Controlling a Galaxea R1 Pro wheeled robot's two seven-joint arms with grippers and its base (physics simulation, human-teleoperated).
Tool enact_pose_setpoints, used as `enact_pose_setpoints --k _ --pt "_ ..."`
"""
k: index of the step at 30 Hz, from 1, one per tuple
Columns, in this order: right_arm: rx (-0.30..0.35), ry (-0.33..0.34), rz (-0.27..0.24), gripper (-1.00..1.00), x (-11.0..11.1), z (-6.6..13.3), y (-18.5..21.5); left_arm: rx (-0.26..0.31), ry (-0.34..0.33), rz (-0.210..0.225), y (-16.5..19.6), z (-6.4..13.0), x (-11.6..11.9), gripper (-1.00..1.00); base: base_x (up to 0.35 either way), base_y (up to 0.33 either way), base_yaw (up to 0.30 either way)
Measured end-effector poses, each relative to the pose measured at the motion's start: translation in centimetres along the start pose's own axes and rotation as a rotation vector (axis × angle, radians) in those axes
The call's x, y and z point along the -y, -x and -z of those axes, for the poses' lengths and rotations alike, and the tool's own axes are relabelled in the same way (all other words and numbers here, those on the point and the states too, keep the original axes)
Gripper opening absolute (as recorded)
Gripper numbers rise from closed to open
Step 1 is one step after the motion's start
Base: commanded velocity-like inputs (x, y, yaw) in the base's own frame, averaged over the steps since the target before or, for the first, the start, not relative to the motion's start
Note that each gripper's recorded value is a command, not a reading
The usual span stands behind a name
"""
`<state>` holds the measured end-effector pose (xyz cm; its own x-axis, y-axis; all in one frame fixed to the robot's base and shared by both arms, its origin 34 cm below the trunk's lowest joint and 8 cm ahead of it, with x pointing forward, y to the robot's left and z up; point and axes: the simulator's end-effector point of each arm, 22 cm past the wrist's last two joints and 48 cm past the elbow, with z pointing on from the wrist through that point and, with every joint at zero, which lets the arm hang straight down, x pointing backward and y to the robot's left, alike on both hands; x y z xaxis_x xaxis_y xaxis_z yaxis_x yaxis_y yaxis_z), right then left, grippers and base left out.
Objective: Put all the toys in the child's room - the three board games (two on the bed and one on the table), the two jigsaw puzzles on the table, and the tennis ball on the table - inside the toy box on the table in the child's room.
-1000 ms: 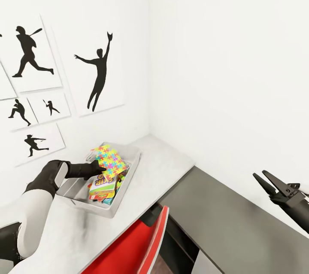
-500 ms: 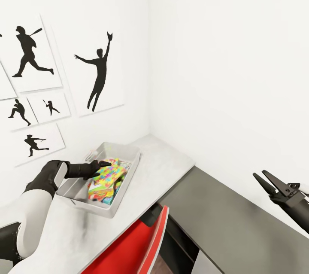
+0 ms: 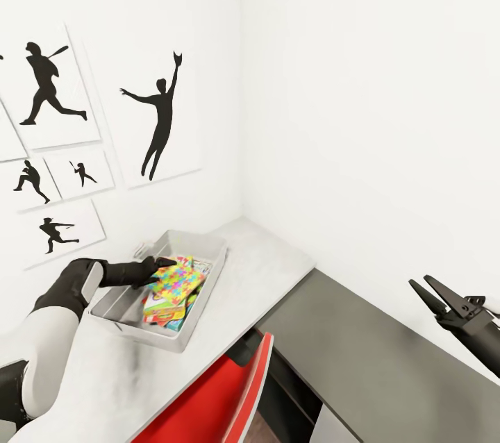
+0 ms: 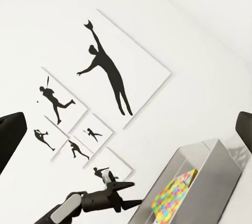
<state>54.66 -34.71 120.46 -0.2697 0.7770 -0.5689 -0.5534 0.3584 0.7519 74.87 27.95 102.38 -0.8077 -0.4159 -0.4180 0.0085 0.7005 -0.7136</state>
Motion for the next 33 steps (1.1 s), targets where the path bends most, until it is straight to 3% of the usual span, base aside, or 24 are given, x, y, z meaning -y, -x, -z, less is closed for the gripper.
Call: enact_pose_setpoints --k 2,4,9,15,19,22,33 --pt "0.001 0.0 0.0 1.0 0.0 0.0 0.0 0.011 -0.049 0.001 0.6 0.9 0.6 1.0 0.0 0.0 0.0" --pt "0.002 0.001 0.001 1.0 0.0 0.0 0.1 0.027 -0.144 0.0 1.4 2.4 1.9 1.0 0.0 0.0 0.0" --pt "0.003 0.002 0.0 1.0 -0.1 0.1 0.1 0.095 -0.379 -0.057 4.3 9.4 4.6 1.0 0.0 0.0 0.0" --pt "0.005 0.007 0.001 1.0 -0.3 0.1 0.2 0.092 -0.505 -0.12 0.9 15.8 2.9 1.0 0.0 0.0 -0.018" --pt "0.007 0.015 0.005 1.0 -0.6 0.1 0.3 0.1 -0.496 -0.167 -1.6 17.5 1.0 1.0 0.0 0.0 -0.006" --pt "0.01 0.019 0.008 1.0 -0.8 0.1 0.4 0.164 -0.491 -0.172 -0.9 19.3 0.2 1.0 -0.081 0.012 -0.001" --pt "0.031 0.035 0.047 1.0 -1.7 0.1 1.0 0.21 -0.494 -0.222 -0.1 21.1 1.2 1.0 -0.084 0.032 0.0"
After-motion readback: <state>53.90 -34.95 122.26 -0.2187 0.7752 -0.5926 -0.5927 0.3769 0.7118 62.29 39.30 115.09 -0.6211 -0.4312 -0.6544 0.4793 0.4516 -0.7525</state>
